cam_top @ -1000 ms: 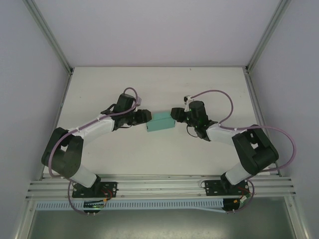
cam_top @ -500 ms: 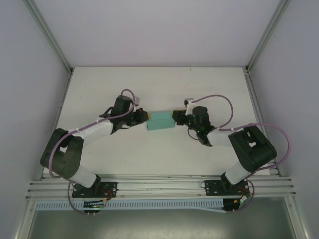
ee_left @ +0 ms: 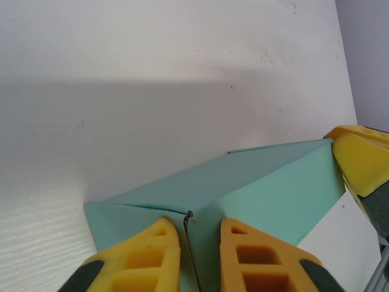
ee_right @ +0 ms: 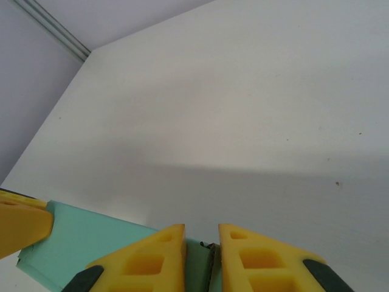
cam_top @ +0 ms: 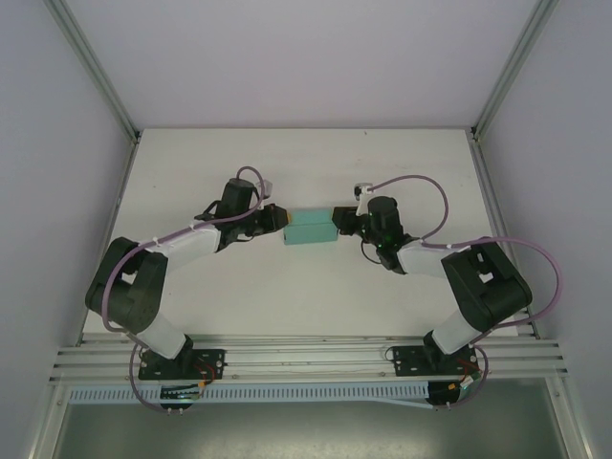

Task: Assemble paper box

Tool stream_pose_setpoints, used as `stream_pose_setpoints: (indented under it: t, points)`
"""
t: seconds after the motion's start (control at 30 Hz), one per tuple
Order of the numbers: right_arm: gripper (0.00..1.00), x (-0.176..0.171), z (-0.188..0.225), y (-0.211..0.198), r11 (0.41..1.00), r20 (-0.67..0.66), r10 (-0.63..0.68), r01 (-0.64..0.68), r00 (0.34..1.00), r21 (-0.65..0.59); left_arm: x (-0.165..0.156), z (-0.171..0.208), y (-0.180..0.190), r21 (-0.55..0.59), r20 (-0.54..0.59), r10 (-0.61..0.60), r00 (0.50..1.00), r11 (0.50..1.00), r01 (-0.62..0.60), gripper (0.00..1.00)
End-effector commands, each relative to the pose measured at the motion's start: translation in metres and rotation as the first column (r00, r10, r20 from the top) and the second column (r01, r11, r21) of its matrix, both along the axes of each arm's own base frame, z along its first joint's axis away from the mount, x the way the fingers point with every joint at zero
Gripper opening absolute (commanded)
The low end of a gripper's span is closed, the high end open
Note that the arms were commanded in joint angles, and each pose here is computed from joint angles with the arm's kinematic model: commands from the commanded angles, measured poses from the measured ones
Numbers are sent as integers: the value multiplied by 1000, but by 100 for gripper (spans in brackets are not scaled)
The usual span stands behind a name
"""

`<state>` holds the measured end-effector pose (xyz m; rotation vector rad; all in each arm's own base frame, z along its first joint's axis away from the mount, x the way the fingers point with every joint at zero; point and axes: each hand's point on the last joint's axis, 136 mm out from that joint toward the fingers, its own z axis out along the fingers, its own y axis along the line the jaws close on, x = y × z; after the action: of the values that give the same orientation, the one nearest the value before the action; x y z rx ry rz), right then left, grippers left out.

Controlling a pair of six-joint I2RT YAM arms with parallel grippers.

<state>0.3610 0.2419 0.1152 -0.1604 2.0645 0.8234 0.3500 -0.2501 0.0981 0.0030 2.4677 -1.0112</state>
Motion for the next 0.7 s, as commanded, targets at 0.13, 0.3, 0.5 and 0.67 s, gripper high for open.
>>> stream_pose_setpoints:
  t: [0.13,0.3,0.5,0.67]
  points:
    - [29,-31,-49,-7,983,-282,16,-67,959,-170,-42,-59,27,237,-227,-19,974,969,74,41]
    - [42,-4,-9,-6,979,-245,-38,-14,969,-204,-16,-26,12,215,-146,-53,988,973,84,60]
    - [52,17,26,-2,978,-209,-36,-9,977,-210,3,4,11,234,-63,-46,997,970,60,82]
    - [58,26,46,5,977,-175,56,-90,983,-193,15,31,12,254,12,-49,999,966,44,99]
